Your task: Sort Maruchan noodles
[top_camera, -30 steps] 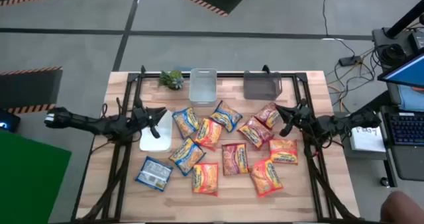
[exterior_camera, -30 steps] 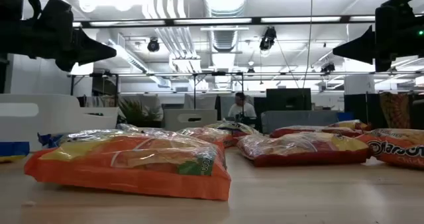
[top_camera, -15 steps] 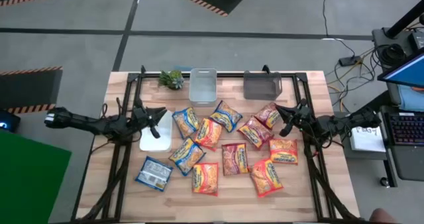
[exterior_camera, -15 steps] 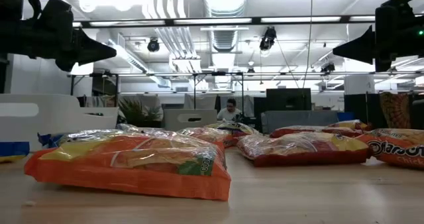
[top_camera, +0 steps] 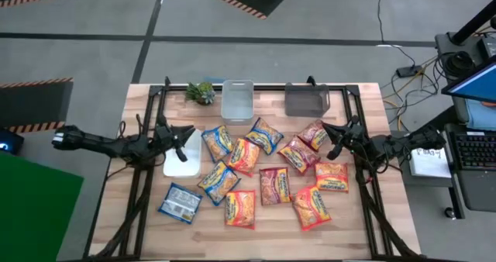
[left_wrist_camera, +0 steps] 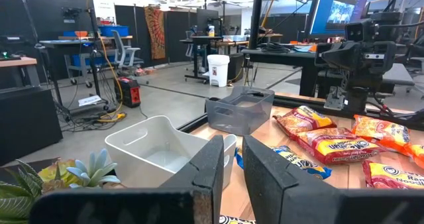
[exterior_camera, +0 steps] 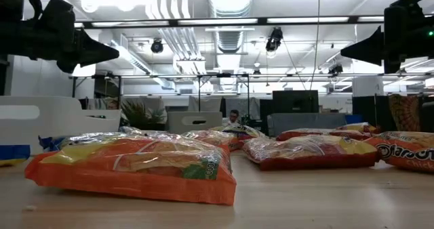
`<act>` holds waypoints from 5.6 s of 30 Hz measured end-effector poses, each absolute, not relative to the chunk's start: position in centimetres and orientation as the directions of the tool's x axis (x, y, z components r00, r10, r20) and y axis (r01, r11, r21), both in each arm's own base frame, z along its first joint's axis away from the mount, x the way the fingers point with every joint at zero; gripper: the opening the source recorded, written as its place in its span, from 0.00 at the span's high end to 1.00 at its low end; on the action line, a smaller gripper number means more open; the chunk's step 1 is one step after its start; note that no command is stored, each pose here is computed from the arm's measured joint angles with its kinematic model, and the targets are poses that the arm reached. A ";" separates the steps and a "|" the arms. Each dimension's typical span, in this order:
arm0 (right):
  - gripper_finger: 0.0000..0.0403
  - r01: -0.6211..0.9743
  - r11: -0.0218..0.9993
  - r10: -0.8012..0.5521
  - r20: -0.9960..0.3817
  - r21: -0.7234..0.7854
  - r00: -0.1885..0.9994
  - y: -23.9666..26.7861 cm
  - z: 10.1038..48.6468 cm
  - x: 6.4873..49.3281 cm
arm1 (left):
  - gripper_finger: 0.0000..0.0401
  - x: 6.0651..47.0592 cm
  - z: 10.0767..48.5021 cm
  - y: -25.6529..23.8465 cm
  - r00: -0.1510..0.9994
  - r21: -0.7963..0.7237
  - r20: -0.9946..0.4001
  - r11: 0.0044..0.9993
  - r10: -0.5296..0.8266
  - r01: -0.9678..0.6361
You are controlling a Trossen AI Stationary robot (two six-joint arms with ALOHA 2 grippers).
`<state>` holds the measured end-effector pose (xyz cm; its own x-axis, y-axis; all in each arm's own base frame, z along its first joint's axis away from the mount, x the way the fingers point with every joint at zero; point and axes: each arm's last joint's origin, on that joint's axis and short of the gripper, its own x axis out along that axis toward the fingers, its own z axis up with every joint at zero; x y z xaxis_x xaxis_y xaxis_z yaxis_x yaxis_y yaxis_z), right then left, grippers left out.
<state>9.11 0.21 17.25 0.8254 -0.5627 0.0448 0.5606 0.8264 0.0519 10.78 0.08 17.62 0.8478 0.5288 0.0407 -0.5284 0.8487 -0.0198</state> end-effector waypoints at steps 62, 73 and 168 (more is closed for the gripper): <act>0.98 0.473 0.744 -0.564 0.064 0.473 0.823 0.1 18.2 8.9 | 0.90 20.3 28.0 -2.7 0.923 -0.426 0.358 0.905 0.143 0.025; 0.98 0.297 0.697 -0.492 0.135 0.652 0.860 0.2 22.1 8.4 | 0.90 25.3 31.4 -3.6 0.993 -0.152 -0.046 0.982 0.110 -0.116; 0.39 0.573 0.819 -0.320 -0.847 -0.022 0.425 -3.0 18.0 36.7 | 0.90 23.4 29.8 1.0 0.891 0.316 -0.387 0.942 0.238 -0.114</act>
<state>36.74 -2.98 18.02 0.4246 -0.3199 -0.8470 0.5731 0.8192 -0.0221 23.36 1.03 29.80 0.8907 0.2382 -0.3872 -0.1145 0.9418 0.3160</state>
